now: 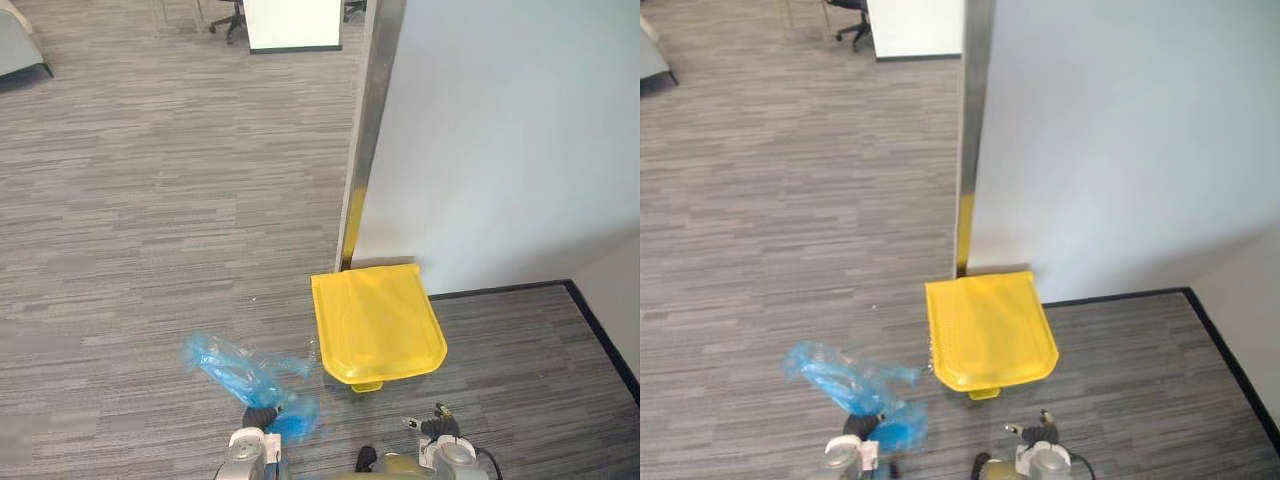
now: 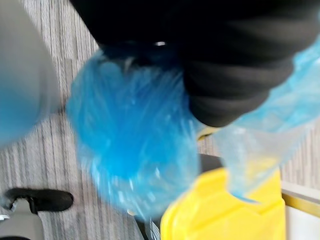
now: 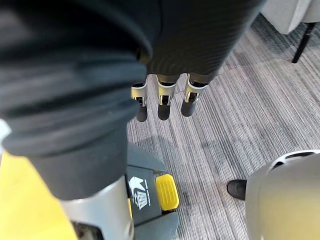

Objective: Gather rubbish on tea table into small bin, then transfer packed bag to large trash can.

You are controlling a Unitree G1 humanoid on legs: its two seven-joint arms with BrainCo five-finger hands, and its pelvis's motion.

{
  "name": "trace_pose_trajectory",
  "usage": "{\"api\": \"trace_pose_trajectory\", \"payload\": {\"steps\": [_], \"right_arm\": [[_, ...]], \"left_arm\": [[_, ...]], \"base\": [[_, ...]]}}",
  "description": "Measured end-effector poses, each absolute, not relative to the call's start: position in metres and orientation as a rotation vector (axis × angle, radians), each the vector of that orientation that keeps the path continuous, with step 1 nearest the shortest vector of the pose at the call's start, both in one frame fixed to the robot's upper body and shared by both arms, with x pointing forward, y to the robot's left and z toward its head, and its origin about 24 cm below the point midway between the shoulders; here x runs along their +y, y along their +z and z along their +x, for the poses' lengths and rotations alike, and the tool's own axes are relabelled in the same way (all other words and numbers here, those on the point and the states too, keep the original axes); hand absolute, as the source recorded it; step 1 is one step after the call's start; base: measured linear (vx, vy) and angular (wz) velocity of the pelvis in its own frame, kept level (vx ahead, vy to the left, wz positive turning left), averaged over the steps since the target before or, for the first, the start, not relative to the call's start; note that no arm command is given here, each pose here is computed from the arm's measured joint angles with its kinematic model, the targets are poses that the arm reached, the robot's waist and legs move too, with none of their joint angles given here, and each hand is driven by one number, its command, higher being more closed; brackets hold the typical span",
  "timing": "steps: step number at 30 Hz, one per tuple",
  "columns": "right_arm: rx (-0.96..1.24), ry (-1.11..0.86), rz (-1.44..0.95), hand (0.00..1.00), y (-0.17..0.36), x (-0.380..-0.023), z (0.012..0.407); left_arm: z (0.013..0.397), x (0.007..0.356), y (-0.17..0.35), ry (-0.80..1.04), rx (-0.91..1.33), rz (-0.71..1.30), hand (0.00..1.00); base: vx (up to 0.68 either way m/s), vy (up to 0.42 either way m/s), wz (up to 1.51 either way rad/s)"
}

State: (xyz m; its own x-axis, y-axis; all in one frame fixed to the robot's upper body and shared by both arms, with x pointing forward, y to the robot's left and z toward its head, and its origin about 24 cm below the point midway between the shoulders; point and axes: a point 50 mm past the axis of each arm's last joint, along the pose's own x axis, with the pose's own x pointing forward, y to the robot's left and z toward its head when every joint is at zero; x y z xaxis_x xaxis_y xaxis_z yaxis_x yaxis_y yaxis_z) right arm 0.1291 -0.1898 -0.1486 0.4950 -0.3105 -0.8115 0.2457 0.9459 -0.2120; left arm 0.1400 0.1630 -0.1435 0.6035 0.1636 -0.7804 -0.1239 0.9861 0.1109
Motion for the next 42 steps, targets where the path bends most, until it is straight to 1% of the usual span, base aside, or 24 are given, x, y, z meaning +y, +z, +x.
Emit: {"api": "trace_pose_trajectory", "payload": {"steps": [2,6,10,14,19,25,29,33,36,37,42], "right_arm": [[1.017,-0.337,-0.056,0.00,-0.151,-0.185,0.122],[1.022,-0.356,-0.044,0.00,-0.152,-0.187,0.121],[1.044,-0.363,-0.053,0.00,-0.154,-0.191,0.117],[1.060,-0.368,-0.066,0.00,-0.155,-0.195,0.113],[1.053,-0.362,-0.069,0.00,-0.154,-0.194,0.118],[1.033,-0.361,-0.073,0.00,-0.152,-0.193,0.123],[0.952,-0.362,-0.072,0.00,-0.142,-0.193,0.145],[0.949,-0.349,-0.061,0.00,-0.141,-0.184,0.148],[0.921,-0.354,-0.071,0.00,-0.136,-0.187,0.159],[0.923,-0.365,-0.067,0.00,-0.136,-0.190,0.158],[0.929,-0.370,-0.058,0.00,-0.138,-0.189,0.155]], "left_arm": [[0.139,0.179,-0.143,0.177,0.911,0.098,1.00],[0.132,0.191,-0.145,0.186,0.936,0.141,1.00],[0.120,0.190,-0.150,0.177,0.980,0.147,1.00],[0.114,0.190,-0.153,0.183,0.998,0.144,1.00],[0.111,0.193,-0.154,0.208,1.009,0.127,1.00],[0.118,0.196,-0.151,0.242,0.980,0.103,1.00],[0.129,0.195,-0.147,0.252,0.953,0.090,1.00],[0.134,0.206,-0.143,0.277,0.930,0.106,1.00],[0.142,0.195,-0.142,0.273,0.912,0.086,1.00],[0.148,0.189,-0.141,0.265,0.899,0.073,1.00],[0.153,0.182,-0.139,0.249,0.881,0.052,1.00]], "base": [[0.02,0.157,-0.07],[-0.02,0.083,-0.13],[-0.03,-0.005,-0.06],[-0.03,-0.008,-0.17],[-0.01,0.020,-0.32],[-0.05,0.027,-0.08],[-0.07,0.037,-0.11],[0.14,-0.118,-0.07],[0.22,-0.130,-0.09],[0.16,-0.095,0.25],[0.16,-0.075,0.24]]}}
